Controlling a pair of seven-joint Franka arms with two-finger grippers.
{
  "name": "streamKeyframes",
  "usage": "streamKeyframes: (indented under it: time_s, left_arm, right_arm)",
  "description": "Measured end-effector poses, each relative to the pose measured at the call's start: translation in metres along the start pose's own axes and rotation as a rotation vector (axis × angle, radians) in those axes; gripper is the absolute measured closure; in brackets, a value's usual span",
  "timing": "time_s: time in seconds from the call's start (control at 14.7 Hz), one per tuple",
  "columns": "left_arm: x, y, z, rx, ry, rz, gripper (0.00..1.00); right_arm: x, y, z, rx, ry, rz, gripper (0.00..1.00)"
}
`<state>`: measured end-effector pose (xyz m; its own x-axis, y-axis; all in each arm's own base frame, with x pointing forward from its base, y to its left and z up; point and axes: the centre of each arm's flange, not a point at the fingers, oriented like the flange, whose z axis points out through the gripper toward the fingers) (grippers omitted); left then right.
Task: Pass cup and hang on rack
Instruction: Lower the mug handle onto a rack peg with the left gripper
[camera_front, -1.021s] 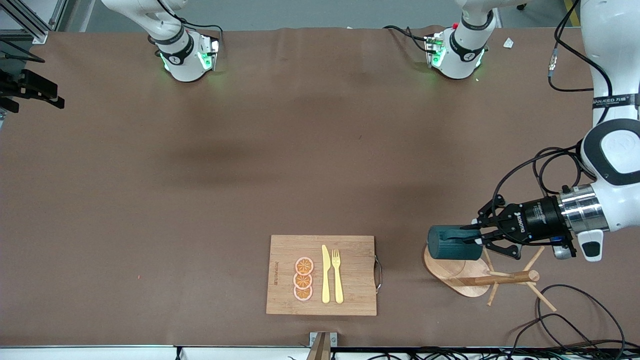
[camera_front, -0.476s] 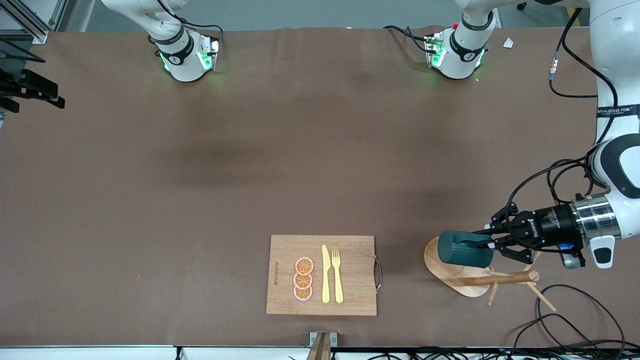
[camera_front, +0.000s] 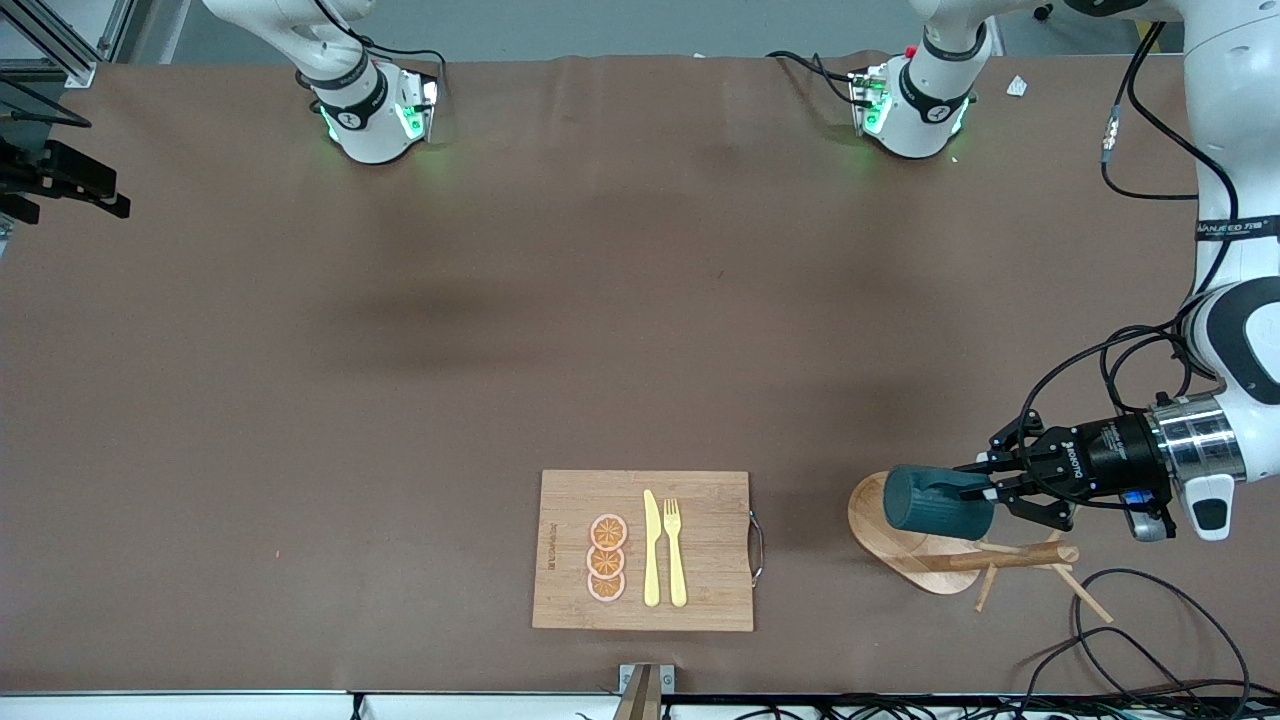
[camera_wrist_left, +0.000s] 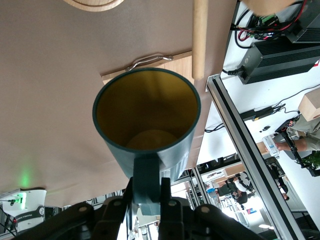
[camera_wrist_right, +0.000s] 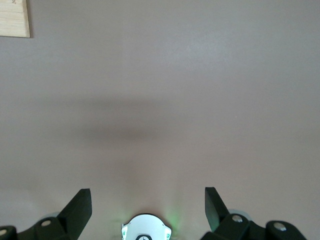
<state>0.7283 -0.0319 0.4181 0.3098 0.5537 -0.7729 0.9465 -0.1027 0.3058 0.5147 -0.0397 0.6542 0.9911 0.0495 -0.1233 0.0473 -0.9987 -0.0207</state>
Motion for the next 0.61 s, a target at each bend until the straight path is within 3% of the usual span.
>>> streamKeyframes:
  time_s: [0.61]
  left_arm:
    - [-0.003,0.0066,-0.0039,-0.043,-0.03,0.064,0.79]
  right_arm:
    - [0.0002,-0.0019,0.0,0.0,0.0,0.001,0.0]
